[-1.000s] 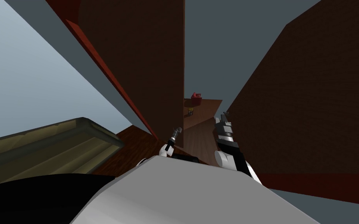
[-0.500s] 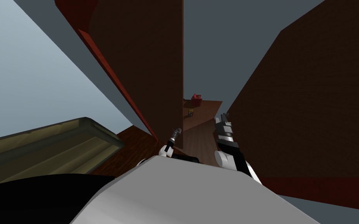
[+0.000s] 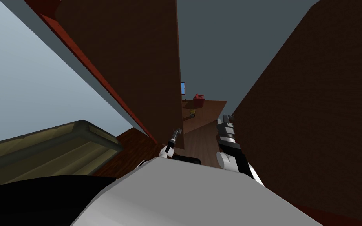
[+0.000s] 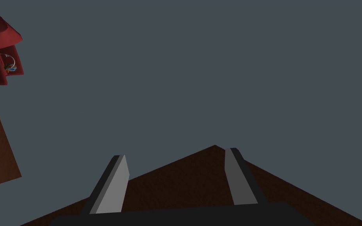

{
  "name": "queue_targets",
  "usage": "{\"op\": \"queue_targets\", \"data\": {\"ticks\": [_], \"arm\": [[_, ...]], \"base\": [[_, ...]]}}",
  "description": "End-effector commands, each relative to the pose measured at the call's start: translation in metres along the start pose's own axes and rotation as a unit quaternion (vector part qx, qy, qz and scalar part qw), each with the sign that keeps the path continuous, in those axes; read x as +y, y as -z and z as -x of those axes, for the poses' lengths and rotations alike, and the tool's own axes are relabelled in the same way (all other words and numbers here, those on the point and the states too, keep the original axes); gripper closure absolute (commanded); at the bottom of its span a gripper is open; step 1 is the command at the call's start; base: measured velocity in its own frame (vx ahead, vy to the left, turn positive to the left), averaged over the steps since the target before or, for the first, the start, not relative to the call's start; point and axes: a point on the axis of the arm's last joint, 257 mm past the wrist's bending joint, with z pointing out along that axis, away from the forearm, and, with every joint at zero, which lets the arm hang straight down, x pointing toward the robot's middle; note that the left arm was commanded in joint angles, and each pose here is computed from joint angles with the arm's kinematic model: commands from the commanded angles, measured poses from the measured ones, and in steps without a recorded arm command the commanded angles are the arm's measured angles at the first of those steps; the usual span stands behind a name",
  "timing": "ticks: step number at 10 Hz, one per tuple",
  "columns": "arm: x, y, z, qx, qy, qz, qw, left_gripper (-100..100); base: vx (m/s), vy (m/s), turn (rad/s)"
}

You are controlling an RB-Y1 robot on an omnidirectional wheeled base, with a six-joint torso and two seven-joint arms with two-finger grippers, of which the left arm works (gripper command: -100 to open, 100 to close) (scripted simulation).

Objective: Push the door open

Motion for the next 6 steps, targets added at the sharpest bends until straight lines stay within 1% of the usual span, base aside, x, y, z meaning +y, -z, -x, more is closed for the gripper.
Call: {"op": "queue_targets", "data": {"ticks": [1,2,3,4,5,6], "arm": [[-0.002,0.0000,0.023,-0.020,-0.005,0.001,0.9998,100],[-0.002,0.0006,0.032,-0.030,-0.006,0.001,0.9995,100],[-0.002,0.0006,0.032,-0.030,-0.006,0.001,0.9995,100],[-0.002,0.0006,0.032,-0.030,-0.006,0.001,0.9995,100],[-0.002,0.0018,0.045,-0.045,-0.007,0.001,0.9989,100],[-0.002,0.0018,0.045,-0.045,-0.007,0.001,0.9989,100]], "base": [[0.167,-0.077,0.042],[0.194,-0.122,0.060],[0.125,-0.090,0.062],[0.052,-0.032,0.013],[0.112,-0.083,0.055],[0.119,-0.082,0.073]]}}
